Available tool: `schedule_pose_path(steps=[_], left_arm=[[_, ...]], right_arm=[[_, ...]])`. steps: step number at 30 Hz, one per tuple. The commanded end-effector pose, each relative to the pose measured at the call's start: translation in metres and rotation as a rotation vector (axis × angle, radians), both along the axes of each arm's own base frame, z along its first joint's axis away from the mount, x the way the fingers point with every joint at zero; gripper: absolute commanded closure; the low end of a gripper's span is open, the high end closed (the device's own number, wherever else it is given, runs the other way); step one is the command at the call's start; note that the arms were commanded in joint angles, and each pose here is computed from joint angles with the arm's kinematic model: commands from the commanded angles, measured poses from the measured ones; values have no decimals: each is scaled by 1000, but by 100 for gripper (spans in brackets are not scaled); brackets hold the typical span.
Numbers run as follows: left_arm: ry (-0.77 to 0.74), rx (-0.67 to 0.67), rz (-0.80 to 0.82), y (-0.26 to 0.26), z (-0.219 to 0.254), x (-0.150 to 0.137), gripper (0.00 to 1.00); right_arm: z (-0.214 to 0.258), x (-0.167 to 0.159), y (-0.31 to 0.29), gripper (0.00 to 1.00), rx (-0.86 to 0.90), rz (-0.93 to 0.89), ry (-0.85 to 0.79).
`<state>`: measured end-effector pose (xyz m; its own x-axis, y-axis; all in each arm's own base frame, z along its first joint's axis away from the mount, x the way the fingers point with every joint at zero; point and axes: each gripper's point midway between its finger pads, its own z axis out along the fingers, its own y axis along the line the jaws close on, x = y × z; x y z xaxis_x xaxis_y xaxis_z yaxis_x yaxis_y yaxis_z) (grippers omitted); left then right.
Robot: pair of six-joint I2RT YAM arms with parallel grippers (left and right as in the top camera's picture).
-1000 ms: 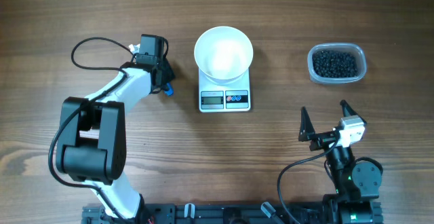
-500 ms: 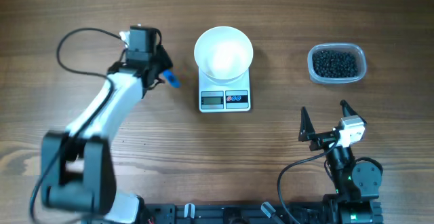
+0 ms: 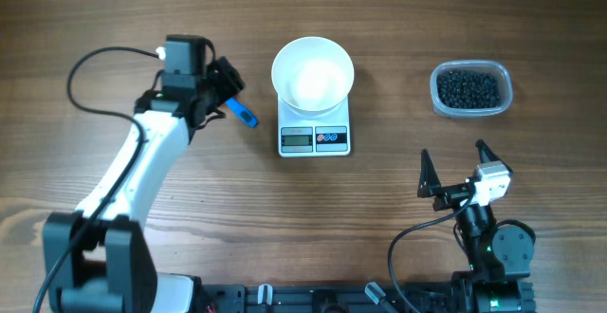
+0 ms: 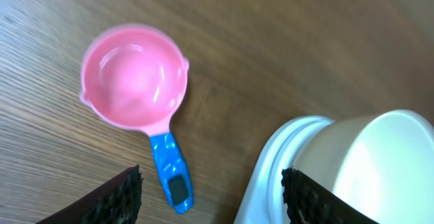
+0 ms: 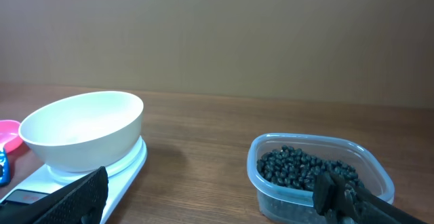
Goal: Scoop item into bowl and weigh 150g on scale
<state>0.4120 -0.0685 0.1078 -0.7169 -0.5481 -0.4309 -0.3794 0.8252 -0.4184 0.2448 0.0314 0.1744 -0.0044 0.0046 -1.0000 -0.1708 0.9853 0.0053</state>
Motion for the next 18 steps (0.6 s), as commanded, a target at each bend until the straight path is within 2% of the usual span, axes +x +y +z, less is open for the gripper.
schedule_pose_path(steps=[1, 5, 12, 18], left_arm=[[45, 8, -39, -16, -23, 0, 31], [97, 138, 19, -1, -53, 0, 37], [177, 167, 23, 2, -93, -3, 51], [126, 243, 79, 17, -98, 12, 55]], right_arm=[[1, 0, -2, 0, -3, -14, -7], [1, 0, -2, 0, -3, -14, -7], [1, 0, -2, 0, -3, -14, -7], [1, 0, -2, 0, -3, -14, -7]])
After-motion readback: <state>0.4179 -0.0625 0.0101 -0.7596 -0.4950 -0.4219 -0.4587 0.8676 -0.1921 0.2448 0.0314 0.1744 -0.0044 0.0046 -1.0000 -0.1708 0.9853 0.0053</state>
